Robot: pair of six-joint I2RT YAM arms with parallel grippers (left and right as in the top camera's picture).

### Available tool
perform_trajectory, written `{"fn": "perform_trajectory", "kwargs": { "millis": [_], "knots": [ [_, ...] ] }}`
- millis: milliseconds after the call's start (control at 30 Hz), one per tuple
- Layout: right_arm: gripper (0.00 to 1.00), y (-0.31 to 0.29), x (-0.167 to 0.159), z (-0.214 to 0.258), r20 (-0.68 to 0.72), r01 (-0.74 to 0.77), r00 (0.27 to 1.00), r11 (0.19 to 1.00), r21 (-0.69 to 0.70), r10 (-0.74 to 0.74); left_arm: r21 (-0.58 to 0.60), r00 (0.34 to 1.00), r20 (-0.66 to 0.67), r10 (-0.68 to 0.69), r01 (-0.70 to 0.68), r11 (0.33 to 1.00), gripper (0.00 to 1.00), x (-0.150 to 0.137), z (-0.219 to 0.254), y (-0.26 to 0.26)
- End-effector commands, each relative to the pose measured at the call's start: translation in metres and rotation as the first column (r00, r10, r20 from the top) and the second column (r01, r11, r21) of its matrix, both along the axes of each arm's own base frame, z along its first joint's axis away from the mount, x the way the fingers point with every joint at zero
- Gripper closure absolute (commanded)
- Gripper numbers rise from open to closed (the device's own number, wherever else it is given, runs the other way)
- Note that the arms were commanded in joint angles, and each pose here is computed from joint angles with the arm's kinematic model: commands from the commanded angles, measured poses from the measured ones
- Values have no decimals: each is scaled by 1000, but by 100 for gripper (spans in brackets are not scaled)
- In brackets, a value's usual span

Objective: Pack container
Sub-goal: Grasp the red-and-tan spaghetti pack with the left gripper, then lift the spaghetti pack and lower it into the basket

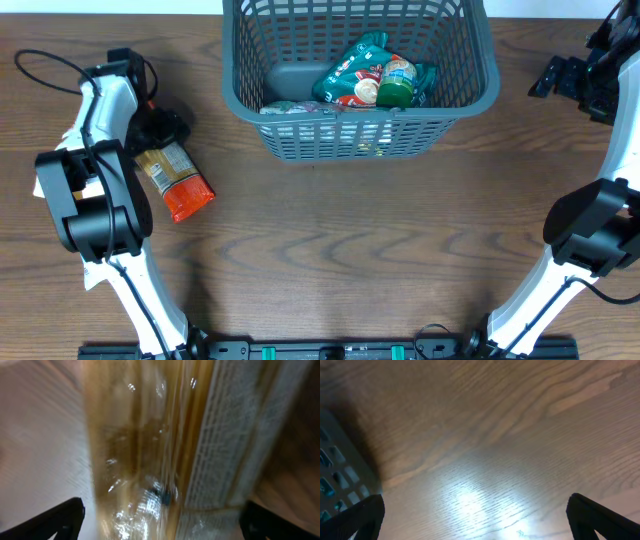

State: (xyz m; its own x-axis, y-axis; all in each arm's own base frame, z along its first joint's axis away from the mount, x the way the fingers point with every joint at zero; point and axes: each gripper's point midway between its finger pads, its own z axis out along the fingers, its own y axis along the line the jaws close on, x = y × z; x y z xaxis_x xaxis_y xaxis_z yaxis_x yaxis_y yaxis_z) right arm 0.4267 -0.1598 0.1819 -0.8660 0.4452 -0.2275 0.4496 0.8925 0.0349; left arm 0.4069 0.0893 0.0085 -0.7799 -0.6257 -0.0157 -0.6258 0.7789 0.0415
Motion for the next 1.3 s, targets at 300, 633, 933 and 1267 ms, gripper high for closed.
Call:
{"fn": "perform_trajectory", "kwargs": {
  "millis": [300,633,933,1267],
  "knots": [
    [1,1,-3,-1,-14,-18,1000,1000,-6,17,-3,994,21,-108,108,994,2,2,-13,-1],
    [1,0,-3,-1,-18,-39,999,999,-10,39,-128,994,39,-105,109,986,60,1,-13,-23],
    [1,1,-5,-2,-29,-70,997,997,-12,70,-158,994,39,-105,110,981,81,-8,18,-30],
    [1,2,-6,-2,-33,-80,996,997,-12,80,-35,921,341,-190,214,976,94,-10,182,-35]
  ]
}}
